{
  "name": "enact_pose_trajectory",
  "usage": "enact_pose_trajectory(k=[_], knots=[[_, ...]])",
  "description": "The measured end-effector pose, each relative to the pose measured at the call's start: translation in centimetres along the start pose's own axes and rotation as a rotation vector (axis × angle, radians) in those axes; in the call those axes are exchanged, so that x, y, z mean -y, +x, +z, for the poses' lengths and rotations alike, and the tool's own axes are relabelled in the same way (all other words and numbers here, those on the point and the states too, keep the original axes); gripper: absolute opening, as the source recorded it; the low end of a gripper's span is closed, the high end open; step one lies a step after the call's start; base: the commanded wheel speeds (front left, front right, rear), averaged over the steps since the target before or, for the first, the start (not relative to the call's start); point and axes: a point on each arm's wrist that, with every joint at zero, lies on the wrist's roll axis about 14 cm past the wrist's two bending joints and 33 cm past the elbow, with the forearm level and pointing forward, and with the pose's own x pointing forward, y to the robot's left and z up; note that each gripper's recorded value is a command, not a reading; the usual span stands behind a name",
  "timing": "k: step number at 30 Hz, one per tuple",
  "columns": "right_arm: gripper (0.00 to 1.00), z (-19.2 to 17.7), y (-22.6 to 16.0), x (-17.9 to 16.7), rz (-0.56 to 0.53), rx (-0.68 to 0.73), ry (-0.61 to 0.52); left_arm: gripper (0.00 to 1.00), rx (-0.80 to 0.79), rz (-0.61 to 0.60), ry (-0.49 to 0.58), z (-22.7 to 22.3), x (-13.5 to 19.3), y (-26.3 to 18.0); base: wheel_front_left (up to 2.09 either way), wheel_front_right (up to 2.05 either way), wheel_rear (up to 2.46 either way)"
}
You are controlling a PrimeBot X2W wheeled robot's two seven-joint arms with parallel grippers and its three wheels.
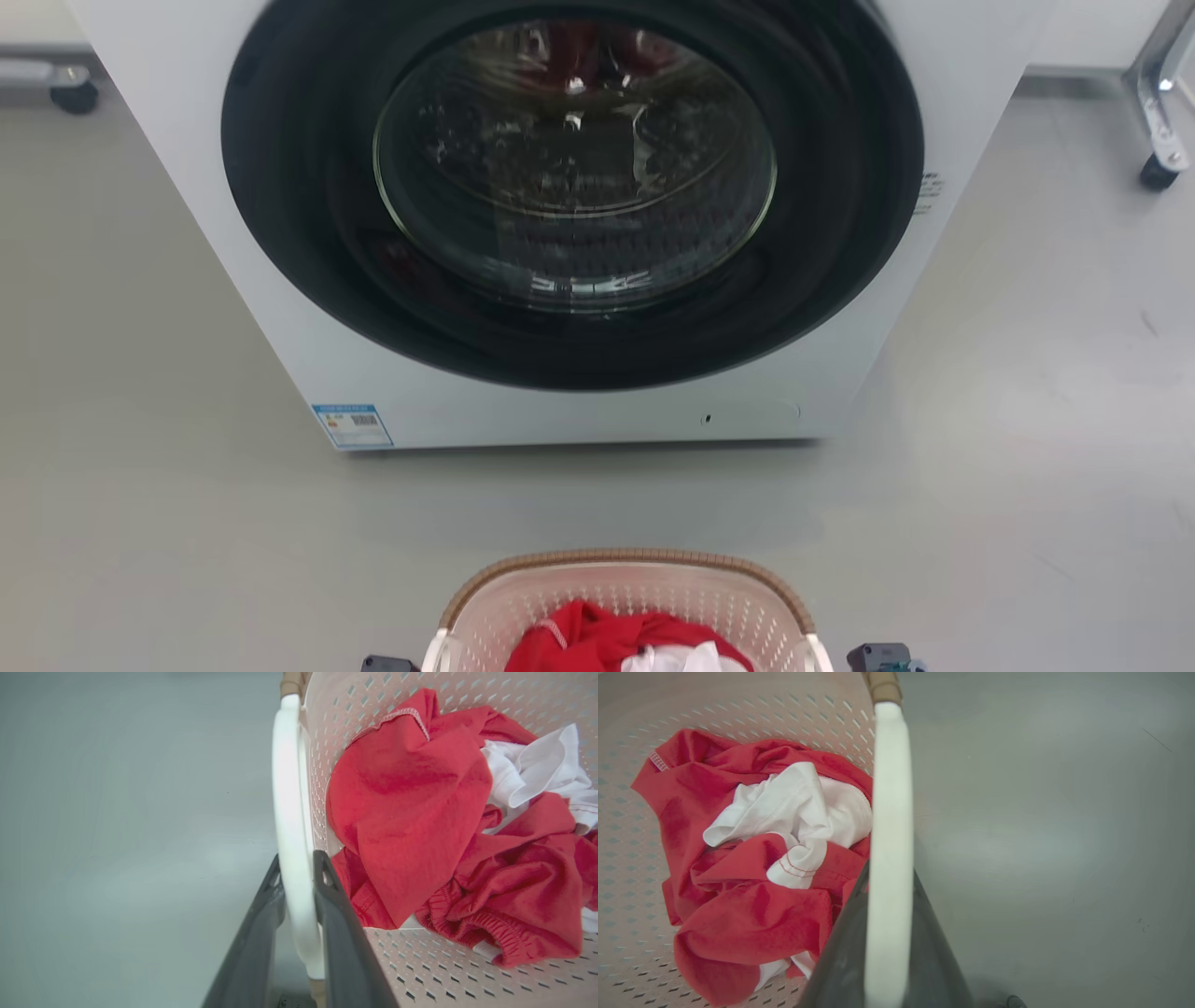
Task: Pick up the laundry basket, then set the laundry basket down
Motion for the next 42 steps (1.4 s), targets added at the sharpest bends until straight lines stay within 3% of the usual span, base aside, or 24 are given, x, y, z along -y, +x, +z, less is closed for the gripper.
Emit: enact_pose_trajectory(k=[13, 42], knots=[[0.00, -1.0, -1.9, -0.7, 0.004, 0.004, 0.009, 0.00, 0.026, -0.004, 0.020, -0.4, 0.4, -1.4, 0.00, 0.00, 0.00], [0.00, -1.9, -2.2, -0.9, 0.007, -0.005, 0.023, 0.00, 0.012, -0.006, 0.041, -1.1, 0.5, -1.7, 0.00, 0.00, 0.00]])
